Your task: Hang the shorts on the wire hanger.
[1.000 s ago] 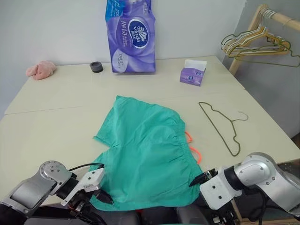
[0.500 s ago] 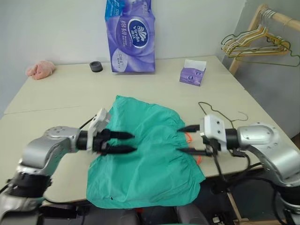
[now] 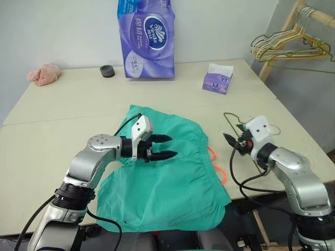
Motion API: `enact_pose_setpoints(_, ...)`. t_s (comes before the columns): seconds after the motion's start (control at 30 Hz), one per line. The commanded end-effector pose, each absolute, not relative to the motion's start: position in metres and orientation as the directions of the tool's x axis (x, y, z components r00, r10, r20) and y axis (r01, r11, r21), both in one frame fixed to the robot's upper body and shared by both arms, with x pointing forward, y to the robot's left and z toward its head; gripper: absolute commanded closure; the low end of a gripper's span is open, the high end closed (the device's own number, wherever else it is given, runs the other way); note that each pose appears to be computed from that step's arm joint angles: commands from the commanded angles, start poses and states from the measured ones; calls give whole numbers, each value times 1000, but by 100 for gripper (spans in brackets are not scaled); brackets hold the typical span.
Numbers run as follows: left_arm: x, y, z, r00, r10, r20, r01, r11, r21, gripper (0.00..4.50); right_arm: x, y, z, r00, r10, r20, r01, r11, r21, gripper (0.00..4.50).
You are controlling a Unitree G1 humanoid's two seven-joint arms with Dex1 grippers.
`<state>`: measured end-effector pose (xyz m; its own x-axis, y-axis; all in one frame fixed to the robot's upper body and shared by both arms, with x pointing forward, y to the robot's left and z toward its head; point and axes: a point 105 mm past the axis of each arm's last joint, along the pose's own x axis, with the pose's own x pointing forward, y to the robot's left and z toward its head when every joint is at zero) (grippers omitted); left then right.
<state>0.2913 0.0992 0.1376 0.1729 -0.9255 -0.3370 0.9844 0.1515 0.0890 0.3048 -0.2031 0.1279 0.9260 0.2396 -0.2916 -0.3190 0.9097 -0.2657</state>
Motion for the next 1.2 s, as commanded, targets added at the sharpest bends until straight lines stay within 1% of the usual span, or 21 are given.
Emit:
enact_pose_setpoints(0.03, 285, 92, 143, 89, -909, -408, 974, -5, 225, 124, 290, -227, 129, 931, 164, -327, -258, 928, -269, 154)
enact_pose_setpoints(0.1, 286, 90, 141, 76, -897, -437, 964, -46, 262, 124, 285, -231, 124, 923, 158, -352, -245, 944, -220, 154)
enact_pose_setpoints(0.23, 287, 80, 149, 43, -902, -430, 941, -108, 320, 124, 273, -253, 107, 892, 73, -446, -166, 971, -172, 154)
enact_pose_setpoints(0.37, 286, 76, 154, 13, -907, -422, 936, -137, 324, 124, 268, -257, 95, 861, 69, -504, -155, 979, -130, 154)
enact_pose_setpoints(0.5, 287, 77, 151, 14, -907, -421, 935, -137, 327, 124, 269, -257, 85, 848, 85, -523, -148, 986, -80, 154)
enact_pose_setpoints(0.67, 289, 77, 149, 26, -910, -414, 935, -125, 333, 124, 271, -261, 72, 811, 97, -577, -184, 978, -94, 154)
enact_pose_setpoints(0.73, 289, 77, 149, 30, -911, -412, 935, -121, 334, 124, 272, -264, 67, 789, 110, -605, -181, 982, -57, 154)
enact_pose_setpoints(0.83, 290, 76, 147, 33, -910, -413, 933, -120, 338, 121, 272, -267, 59, 744, 148, -652, -187, 982, 9, 210)
enact_pose_setpoints(0.97, 291, 73, 147, 38, -911, -410, 931, -117, 346, 121, 267, -271, 47, 675, 172, -717, -222, 975, 25, 336)
enact_pose_setpoints(1.07, 292, 71, 148, 53, -914, -402, 932, -100, 350, 121, 268, -274, 44, 661, 166, -732, -230, 973, 14, 432)
enact_pose_setpoints(1.1, 293, 70, 148, 62, -916, -396, 934, -87, 348, 121, 270, -275, 45, 667, 160, -728, -221, 975, 12, 446)
enact_pose_setpoints(1.2, 301, 71, 150, 120, -919, -375, 938, -18, 346, 121, 279, -283, 51, 716, 100, -691, -173, 984, -37, 446)
